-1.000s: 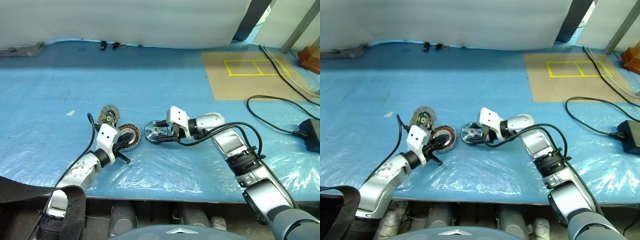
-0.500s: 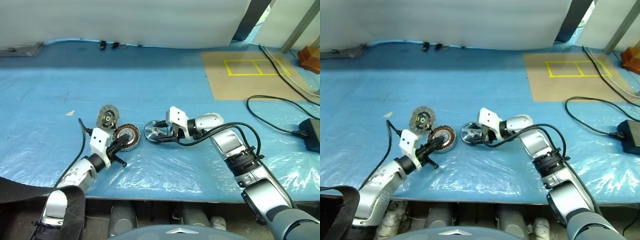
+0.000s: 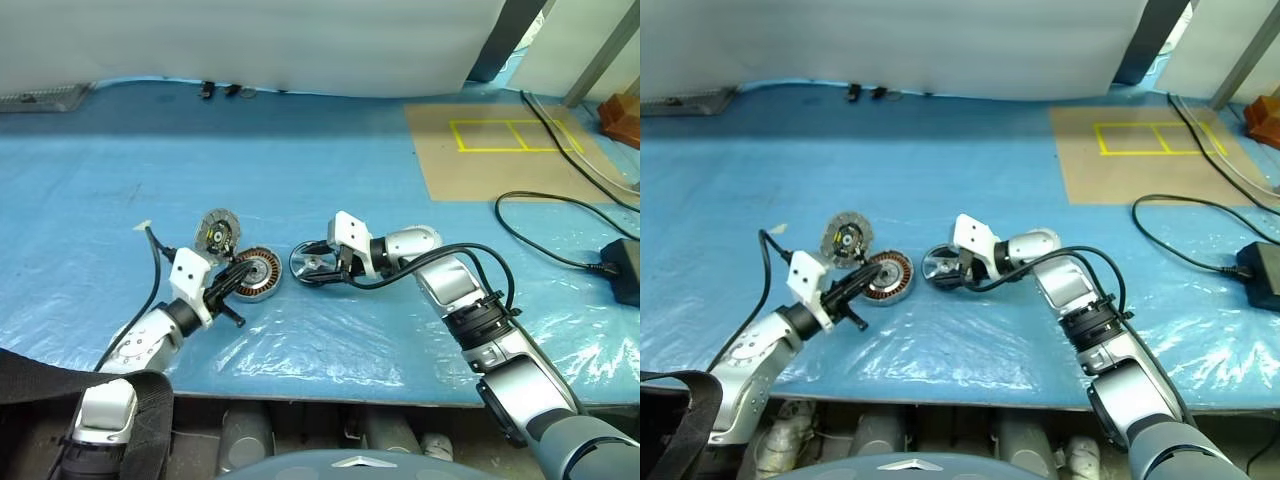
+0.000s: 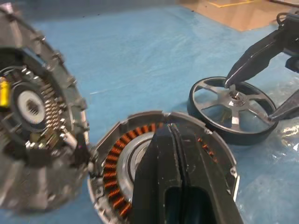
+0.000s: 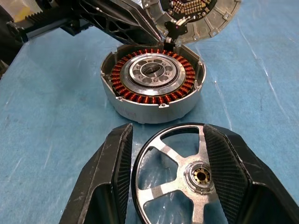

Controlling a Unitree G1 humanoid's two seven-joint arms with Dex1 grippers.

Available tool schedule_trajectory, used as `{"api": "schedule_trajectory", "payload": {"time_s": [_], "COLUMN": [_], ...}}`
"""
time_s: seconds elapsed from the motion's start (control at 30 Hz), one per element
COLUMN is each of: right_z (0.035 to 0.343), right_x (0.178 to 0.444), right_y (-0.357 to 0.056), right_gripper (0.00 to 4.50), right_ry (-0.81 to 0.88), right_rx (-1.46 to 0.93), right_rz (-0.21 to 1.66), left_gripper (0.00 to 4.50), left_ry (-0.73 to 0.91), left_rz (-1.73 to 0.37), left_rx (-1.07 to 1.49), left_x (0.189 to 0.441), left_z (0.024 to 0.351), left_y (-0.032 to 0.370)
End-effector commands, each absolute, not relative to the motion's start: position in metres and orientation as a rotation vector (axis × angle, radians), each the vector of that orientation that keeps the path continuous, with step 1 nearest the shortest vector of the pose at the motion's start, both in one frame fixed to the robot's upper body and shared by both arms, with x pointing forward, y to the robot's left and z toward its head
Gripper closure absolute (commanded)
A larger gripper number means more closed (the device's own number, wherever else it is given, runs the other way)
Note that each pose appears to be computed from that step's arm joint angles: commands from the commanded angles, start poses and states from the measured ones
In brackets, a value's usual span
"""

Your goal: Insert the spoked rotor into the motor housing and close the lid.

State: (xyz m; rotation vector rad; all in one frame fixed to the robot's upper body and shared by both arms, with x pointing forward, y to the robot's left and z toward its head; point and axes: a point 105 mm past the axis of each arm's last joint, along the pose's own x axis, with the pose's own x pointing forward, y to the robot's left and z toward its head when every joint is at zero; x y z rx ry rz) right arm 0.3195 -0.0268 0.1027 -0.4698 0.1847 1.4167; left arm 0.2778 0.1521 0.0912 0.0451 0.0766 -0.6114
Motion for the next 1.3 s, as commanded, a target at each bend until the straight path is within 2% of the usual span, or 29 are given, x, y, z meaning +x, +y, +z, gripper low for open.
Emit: {"api": "schedule_trajectory", "payload": {"time_s": [0.03,0.17,0.3,0.53,0.67,0.83,0.97,1.3], "right_z": [0.115,0.116,0.116,0.116,0.117,0.126,0.137,0.128], "right_x": [0.322,0.322,0.321,0.322,0.321,0.321,0.325,0.344], "right_y": [-0.024,-0.024,-0.025,-0.024,-0.022,-0.017,-0.014,-0.031], "right_gripper": [2.04,2.04,2.04,2.04,2.04,2.04,2.04,2.04], "right_ry": [0.134,0.129,0.129,0.126,0.14,0.13,0.141,0.232], "right_rx": [-0.488,-0.487,-0.488,-0.487,-0.448,-0.385,-0.315,-0.463], "right_rz": [1.417,1.413,1.411,1.409,1.421,1.431,1.421,1.328], "left_gripper": [4.49,4.49,4.49,4.49,4.49,4.49,4.49,4.49], "left_ry": [0.098,0.164,0.171,0.063,0.022,-0.061,-0.066,-0.026], "left_rz": [-0.601,-0.568,-0.533,-0.557,-0.511,-0.588,-0.607,-0.569], "left_rx": [0.105,0.145,0.153,0.055,0.072,0.098,0.08,0.103], "left_x": [0.284,0.287,0.288,0.281,0.279,0.266,0.259,0.237], "left_z": [0.083,0.065,0.063,0.086,0.094,0.111,0.113,0.101], "left_y": [0.148,0.15,0.156,0.155,0.166,0.161,0.162,0.176]}}
